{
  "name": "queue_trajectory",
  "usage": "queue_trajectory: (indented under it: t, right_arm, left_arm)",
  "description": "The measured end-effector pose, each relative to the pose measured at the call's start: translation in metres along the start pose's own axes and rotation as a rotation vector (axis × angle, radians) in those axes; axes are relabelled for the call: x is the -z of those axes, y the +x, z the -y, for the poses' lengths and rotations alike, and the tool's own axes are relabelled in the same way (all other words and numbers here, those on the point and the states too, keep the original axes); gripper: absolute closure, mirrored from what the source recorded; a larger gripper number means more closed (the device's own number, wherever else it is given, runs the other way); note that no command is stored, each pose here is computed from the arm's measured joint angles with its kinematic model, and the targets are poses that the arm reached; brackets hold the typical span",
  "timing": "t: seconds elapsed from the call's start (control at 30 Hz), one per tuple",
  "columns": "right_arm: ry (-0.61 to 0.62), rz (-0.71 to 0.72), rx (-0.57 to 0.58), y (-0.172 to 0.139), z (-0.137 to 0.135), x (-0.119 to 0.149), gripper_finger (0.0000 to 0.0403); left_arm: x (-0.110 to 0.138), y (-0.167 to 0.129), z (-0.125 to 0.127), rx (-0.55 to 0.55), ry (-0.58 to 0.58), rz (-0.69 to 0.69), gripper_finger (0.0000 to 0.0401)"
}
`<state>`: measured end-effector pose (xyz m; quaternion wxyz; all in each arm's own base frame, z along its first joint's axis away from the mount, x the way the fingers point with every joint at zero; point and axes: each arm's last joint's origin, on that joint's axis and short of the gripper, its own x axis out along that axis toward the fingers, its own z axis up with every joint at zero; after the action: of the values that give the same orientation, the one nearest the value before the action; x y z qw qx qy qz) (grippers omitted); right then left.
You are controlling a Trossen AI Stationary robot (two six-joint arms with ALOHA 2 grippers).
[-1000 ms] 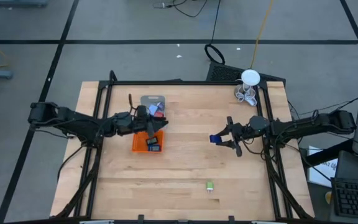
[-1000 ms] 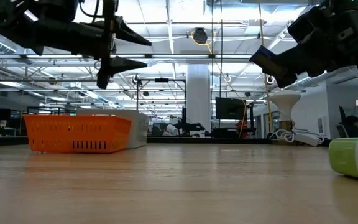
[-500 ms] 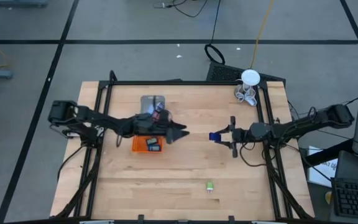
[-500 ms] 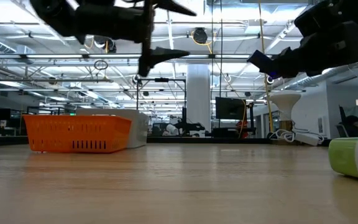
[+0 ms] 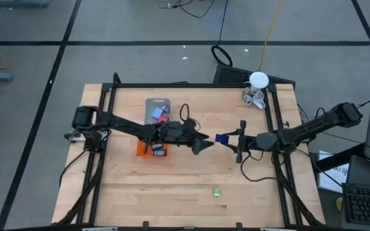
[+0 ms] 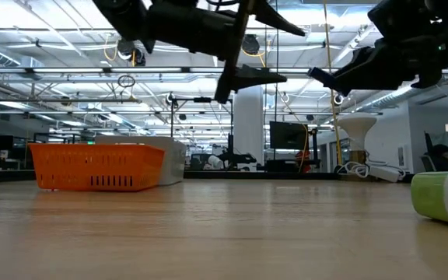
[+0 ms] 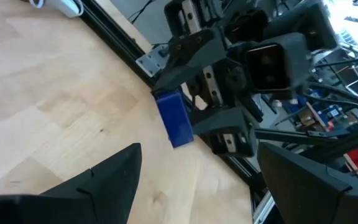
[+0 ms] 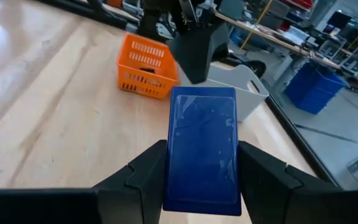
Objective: Pick & Place Office items
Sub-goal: Put the dark blue digital timer into the orange bin
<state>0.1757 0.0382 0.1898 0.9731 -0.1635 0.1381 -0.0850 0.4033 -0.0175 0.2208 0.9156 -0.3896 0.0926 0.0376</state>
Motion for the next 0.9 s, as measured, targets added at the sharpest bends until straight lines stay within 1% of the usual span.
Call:
queue_trajectory:
  t: [0.17, 0.27, 0.33, 0.53, 0.73, 0.9]
  right_arm:
    - [-0.034, -0.007, -0.003, 0.008, -0.006, -0.008, 0.0239]
    - [-0.056, -0.039, 0.049, 0.015, -0.010, -0.011, 0.0239]
    - [-0.079, -0.062, 0.071, 0.021, -0.012, -0.012, 0.0239]
    - [-0.119, -0.104, 0.065, 0.034, -0.019, -0.014, 0.0239]
    - [-0.131, -0.076, 0.147, 0.041, -0.021, -0.016, 0.0239]
    - [-0.146, -0.085, 0.142, 0.044, -0.023, -0.014, 0.0239]
  left_arm:
    - [0.002, 0.013, -0.001, -0.008, 0.001, -0.008, 0.0078]
    - [0.003, 0.017, -0.002, -0.010, 0.000, -0.009, 0.0078]
    - [0.003, 0.017, -0.002, -0.011, -0.007, -0.010, 0.0081]
    - [0.005, 0.018, -0.003, -0.023, -0.008, -0.019, 0.0092]
    - [0.008, 0.017, -0.002, -0.027, 0.000, -0.033, 0.0088]
    - [0.009, 0.017, -0.002, -0.030, 0.001, -0.041, 0.0087]
